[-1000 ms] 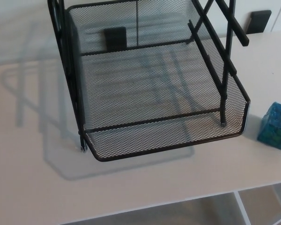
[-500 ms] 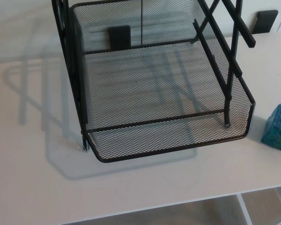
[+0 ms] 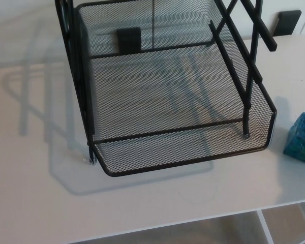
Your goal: The robot walks towards a desk on which a file tray is kept in the middle and a cube is kept to its right. The robot lifts the cube using its right hand and places it on the file tray.
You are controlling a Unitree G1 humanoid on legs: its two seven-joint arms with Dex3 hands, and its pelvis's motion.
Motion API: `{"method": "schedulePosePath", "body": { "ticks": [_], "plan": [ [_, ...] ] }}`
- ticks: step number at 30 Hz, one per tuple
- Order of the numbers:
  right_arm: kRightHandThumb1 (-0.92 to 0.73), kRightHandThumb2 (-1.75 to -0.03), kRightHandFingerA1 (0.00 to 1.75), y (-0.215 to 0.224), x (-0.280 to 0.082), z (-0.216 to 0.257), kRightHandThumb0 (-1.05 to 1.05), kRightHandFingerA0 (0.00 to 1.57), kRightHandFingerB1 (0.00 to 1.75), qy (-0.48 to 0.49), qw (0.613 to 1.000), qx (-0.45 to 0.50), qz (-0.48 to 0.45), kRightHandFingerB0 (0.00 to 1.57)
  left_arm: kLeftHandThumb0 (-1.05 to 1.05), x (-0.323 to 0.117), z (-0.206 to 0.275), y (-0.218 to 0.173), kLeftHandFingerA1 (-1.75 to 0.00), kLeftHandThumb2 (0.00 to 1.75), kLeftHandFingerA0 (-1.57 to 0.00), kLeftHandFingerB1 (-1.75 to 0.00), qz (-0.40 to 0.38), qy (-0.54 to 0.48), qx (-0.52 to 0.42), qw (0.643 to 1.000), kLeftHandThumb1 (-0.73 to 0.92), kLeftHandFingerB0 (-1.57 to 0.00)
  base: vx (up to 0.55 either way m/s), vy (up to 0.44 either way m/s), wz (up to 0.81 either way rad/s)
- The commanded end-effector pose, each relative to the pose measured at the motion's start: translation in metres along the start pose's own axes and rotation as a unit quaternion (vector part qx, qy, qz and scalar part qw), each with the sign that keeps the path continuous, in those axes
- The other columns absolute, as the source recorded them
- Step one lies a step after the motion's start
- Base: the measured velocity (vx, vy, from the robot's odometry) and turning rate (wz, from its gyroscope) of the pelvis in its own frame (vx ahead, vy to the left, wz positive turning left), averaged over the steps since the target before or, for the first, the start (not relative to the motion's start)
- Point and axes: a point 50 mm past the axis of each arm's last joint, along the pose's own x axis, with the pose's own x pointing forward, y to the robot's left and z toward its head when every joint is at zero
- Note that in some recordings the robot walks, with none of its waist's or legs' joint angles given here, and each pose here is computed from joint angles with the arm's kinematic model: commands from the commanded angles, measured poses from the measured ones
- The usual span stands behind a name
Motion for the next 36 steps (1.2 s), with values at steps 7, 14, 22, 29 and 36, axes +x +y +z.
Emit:
{"method": "schedulePosePath", "body": {
  "ticks": [7,14,22,29,36],
  "plan": [
    [-0.6,-0.59,0.81,0.036,0.023,0.005,-0.64,0.33,0.28,0.03,0.988,-0.139,0.063,0.14,-0.85,-0.001,0.002,0.008,-0.77,1.16,-0.35,-0.6,0.005,-0.007,0.007,1.0,0.64,-0.08,0.0,0.0,0.0],
    [-0.49,-0.82,0.55,0.045,0.029,0.019,-0.64,0.22,0.4,0.007,0.988,-0.142,0.055,0.09,-0.96,-0.002,-0.003,0.007,-0.76,1.19,-0.32,-0.61,0.007,-0.003,0.006,1.0,0.68,-0.1,0.0,0.0,0.0],
    [-0.58,-0.58,0.61,0.05,0.031,0.027,-0.61,0.33,0.28,-0.019,0.988,-0.147,0.035,0.19,-0.95,0.0,-0.004,0.006,-0.78,1.18,-0.35,-0.63,0.012,0.006,-0.005,1.0,0.68,-0.15,0.0,0.0,0.0],
    [-0.47,-0.83,0.52,0.064,0.031,0.025,-0.68,0.16,0.38,0.016,0.974,-0.217,0.068,0.05,-0.95,-0.001,-0.005,0.005,-0.75,1.19,-0.3,-0.63,0.002,0.006,0.027,1.0,0.68,-0.15,0.0,0.0,0.0],
    [-0.49,-0.84,0.53,0.077,0.03,0.001,-0.72,0.16,0.37,0.081,0.95,-0.285,0.099,0.05,-0.95,0.001,-0.005,-0.001,-0.77,0.66,-0.2,-0.62,-0.002,0.019,0.048,0.999,0.87,-0.16,0.0,0.0,0.0]
  ]
}}
